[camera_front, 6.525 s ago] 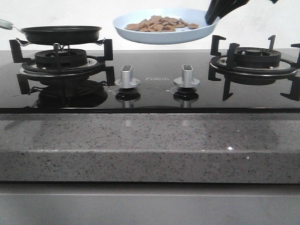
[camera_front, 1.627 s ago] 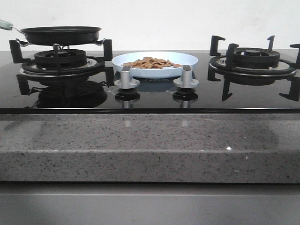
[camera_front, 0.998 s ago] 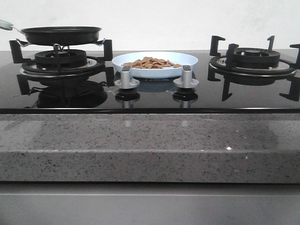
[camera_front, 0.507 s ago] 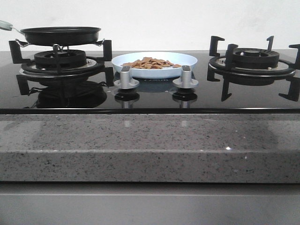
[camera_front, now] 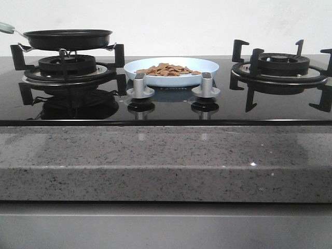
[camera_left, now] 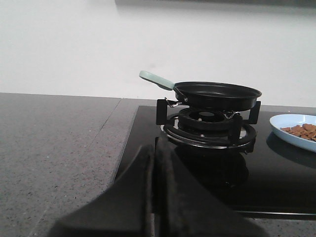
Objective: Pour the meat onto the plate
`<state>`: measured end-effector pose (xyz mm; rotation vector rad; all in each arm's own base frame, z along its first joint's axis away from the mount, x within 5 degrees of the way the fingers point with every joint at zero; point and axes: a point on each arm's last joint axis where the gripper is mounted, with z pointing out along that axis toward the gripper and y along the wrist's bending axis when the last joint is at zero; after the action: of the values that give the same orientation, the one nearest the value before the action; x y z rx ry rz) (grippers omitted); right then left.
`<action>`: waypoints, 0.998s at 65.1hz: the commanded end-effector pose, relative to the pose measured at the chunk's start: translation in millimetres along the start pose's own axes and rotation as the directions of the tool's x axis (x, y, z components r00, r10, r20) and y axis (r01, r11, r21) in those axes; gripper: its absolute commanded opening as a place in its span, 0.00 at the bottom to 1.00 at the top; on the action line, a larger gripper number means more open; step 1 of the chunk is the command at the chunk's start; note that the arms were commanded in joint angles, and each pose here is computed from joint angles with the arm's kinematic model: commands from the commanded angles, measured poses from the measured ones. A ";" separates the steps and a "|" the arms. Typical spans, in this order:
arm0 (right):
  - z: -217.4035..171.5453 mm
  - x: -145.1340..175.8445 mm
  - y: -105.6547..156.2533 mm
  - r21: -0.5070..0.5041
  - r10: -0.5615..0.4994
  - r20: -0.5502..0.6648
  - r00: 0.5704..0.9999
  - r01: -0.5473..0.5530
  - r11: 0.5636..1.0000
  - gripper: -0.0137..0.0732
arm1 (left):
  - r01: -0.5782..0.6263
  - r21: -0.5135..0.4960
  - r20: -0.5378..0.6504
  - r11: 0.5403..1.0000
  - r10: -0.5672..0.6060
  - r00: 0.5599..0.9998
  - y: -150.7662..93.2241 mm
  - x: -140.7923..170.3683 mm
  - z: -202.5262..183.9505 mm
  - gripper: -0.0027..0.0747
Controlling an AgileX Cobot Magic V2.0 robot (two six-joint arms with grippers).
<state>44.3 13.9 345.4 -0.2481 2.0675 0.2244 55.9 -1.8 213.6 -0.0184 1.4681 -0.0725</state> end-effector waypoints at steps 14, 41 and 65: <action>-3.2 -11.7 -0.4 0.010 -0.010 0.084 0.996 0.009 1.000 0.08 | 0.013 0.010 0.096 1.000 -0.014 0.995 -0.4 -6.9 -1.8 0.01; 2.0 5.2 -4.4 0.063 0.017 0.210 0.977 -0.031 0.998 0.08 | 0.013 0.010 0.094 1.000 -0.014 0.995 -0.4 -6.7 -1.6 0.01; 56.7 89.5 -18.7 0.133 0.076 0.560 0.825 -0.180 0.975 0.08 | 0.013 0.010 0.094 1.000 -0.014 0.995 -0.4 -6.7 -1.6 0.01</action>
<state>51.9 5.4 236.0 0.0383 1.6969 0.1643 55.9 -1.8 213.6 -0.0184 1.4681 -0.0725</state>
